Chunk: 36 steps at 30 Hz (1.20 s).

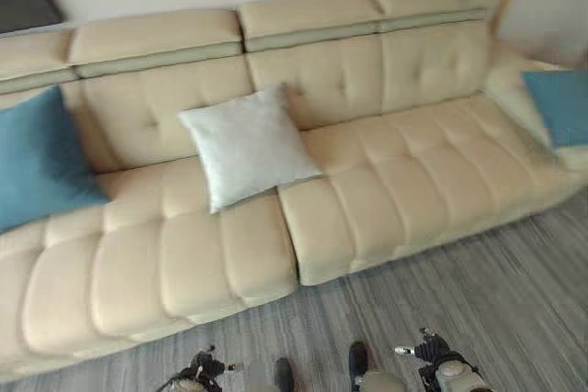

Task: Pick up all the scattered cushions and arrange them neatly on the sofa.

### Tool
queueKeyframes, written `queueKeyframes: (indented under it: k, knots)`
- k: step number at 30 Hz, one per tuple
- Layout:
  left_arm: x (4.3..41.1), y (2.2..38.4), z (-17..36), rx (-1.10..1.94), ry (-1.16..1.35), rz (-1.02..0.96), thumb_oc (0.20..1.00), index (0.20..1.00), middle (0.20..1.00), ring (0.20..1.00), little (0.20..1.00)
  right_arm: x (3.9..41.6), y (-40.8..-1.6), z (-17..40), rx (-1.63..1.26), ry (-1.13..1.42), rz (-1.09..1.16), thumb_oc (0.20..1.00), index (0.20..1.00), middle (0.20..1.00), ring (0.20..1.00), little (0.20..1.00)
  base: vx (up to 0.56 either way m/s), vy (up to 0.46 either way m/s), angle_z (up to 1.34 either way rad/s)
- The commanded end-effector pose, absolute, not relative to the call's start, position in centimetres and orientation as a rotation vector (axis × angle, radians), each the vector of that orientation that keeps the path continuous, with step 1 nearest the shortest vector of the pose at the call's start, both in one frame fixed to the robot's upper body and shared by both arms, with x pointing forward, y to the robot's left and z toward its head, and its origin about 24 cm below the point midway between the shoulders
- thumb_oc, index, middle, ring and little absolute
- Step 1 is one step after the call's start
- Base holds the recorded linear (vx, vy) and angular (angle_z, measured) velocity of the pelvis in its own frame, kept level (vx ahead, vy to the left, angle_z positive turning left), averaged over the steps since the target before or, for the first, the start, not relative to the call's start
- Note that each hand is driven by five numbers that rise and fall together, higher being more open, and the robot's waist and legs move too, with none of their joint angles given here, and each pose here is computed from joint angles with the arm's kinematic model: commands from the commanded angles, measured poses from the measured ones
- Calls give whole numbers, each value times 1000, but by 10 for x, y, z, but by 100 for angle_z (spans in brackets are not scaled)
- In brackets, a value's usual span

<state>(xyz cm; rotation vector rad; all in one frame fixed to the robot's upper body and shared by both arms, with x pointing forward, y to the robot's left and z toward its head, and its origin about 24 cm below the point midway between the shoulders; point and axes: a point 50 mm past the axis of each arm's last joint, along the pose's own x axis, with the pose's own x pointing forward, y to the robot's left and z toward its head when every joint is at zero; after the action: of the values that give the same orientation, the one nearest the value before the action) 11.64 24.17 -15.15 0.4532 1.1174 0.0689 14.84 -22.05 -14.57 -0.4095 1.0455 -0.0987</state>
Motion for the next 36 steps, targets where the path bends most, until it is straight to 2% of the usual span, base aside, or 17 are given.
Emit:
queueKeyframes:
  k: [1,14,19,28,36]
  knots:
    - [129,246,-147,477,1096,82,1000,1000,1000,1000,1000,156,-240,-138,-463,1013,-158,1000,1000,1000,1000,1000,36,-62,-210]
    - [155,221,-142,455,990,21,1000,1000,1000,1000,1000,148,-268,-132,-507,1024,-242,1000,1000,1000,1000,1000,195,-289,-101]
    - [150,207,-146,405,994,0,1000,1000,1000,1000,1000,147,-270,-132,-527,1032,-224,1000,1000,1000,1000,1000,271,-81,-142]
    - [144,207,-150,398,1029,9,1000,1000,1000,1000,1000,156,-272,-128,-568,1009,-220,1000,1000,1000,1000,1000,432,-11,-85]
    - [106,226,-159,425,1159,32,1000,1000,1000,1000,1000,137,-261,-140,-587,1083,-128,1000,1000,1000,1000,1000,631,148,-58]
